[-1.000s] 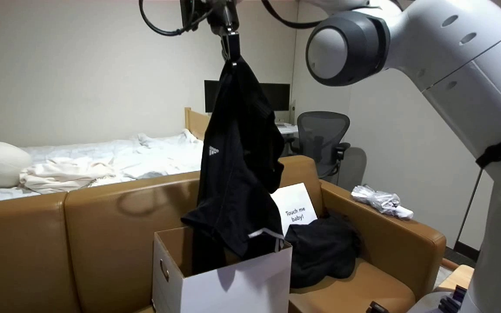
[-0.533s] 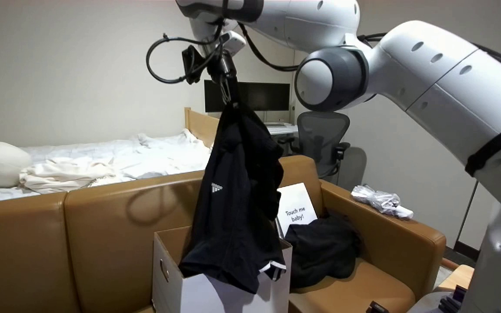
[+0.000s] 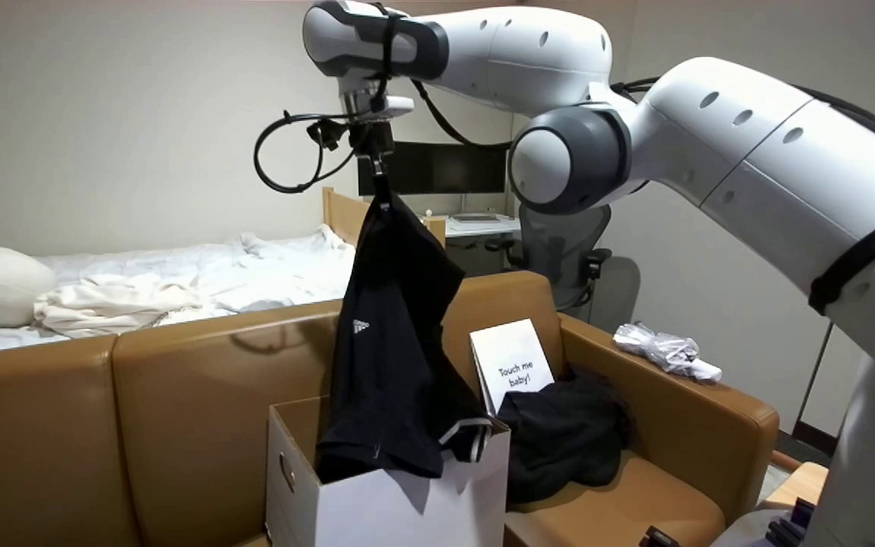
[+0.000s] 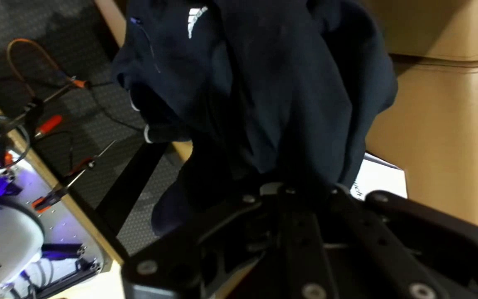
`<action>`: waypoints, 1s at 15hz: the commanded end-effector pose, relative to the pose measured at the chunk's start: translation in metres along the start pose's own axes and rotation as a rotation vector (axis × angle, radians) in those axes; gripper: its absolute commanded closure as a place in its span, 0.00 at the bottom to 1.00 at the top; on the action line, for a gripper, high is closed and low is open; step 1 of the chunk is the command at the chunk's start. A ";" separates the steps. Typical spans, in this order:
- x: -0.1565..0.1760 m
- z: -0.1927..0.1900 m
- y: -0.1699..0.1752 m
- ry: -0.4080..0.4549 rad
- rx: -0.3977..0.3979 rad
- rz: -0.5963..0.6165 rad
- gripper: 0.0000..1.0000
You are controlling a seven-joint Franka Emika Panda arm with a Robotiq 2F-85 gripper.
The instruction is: Pick the cloth and put it in the box
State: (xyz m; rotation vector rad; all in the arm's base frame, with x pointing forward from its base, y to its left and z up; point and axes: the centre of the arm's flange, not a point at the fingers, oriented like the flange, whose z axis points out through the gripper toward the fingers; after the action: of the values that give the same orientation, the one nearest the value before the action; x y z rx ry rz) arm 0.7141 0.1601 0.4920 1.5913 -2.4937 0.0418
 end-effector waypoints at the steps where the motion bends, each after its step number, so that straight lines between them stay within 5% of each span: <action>1: 0.009 -0.037 -0.028 -0.064 0.163 0.099 0.99; 3: 0.013 -0.046 -0.036 -0.098 0.251 0.144 0.99; 5: 0.019 -0.035 -0.027 -0.095 0.238 0.124 0.99; 7: 0.035 -0.012 0.002 -0.062 0.070 0.018 0.99; 15: 0.047 0.027 0.078 0.084 -0.318 -0.204 0.98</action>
State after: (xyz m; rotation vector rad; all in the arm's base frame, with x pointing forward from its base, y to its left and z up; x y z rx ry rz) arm 0.6815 0.1493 0.4959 1.6223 -2.2489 -0.1422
